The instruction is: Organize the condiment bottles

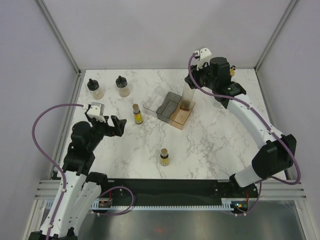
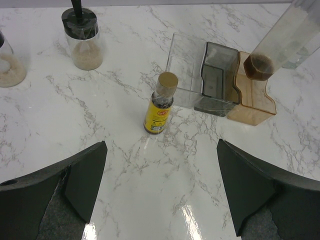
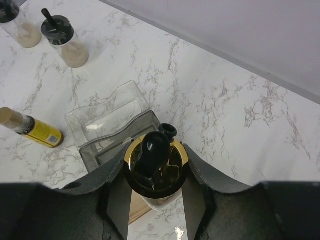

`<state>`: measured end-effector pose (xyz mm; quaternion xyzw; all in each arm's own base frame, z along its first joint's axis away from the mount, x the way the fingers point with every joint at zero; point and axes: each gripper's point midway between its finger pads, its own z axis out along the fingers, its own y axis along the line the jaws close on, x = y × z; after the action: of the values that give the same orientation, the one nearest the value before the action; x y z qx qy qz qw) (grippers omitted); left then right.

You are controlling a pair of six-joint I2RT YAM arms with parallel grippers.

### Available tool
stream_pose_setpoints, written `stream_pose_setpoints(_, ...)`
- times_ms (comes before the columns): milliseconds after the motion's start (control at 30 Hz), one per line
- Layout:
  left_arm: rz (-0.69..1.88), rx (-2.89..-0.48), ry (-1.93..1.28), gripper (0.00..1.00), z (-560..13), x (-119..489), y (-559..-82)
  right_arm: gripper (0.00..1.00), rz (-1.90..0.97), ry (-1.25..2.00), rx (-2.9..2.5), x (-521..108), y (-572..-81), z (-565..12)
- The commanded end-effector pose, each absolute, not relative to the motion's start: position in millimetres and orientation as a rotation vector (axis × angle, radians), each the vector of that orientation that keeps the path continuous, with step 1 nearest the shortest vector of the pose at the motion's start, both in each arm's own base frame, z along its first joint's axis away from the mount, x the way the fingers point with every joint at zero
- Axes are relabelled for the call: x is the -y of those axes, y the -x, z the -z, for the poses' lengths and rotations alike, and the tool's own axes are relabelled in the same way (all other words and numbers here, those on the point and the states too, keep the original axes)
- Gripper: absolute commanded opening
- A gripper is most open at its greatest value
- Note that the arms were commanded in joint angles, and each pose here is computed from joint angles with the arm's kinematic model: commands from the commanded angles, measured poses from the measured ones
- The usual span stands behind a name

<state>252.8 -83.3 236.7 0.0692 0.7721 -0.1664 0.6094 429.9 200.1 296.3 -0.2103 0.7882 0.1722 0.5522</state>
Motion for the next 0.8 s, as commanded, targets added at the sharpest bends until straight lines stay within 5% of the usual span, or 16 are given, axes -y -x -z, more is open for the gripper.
stream_pose_setpoints(0, 0.377, -1.777, -0.189, 1.00, -235.7, 84.8, -252.9, 0.00, -0.371, 0.428, -1.693, -198.8, -449.5, -346.8)
stream_pose_setpoints(533, 0.381, -1.778, -0.194, 1.00, -235.7, 86.2, -253.2, 0.02, -0.310, 0.381, -1.723, -189.4, -457.5, -292.0)
stream_pose_setpoints(667, 0.380, -1.775, -0.196, 1.00, -236.4, 86.2, -252.8, 0.20, -0.330, 0.404, -1.735, -192.4, -454.1, -284.1)
stream_pose_setpoints(767, 0.379, -1.775, -0.195, 1.00, -236.1, 85.9, -252.7, 0.47, -0.336, 0.419, -1.736, -193.4, -450.1, -282.4)
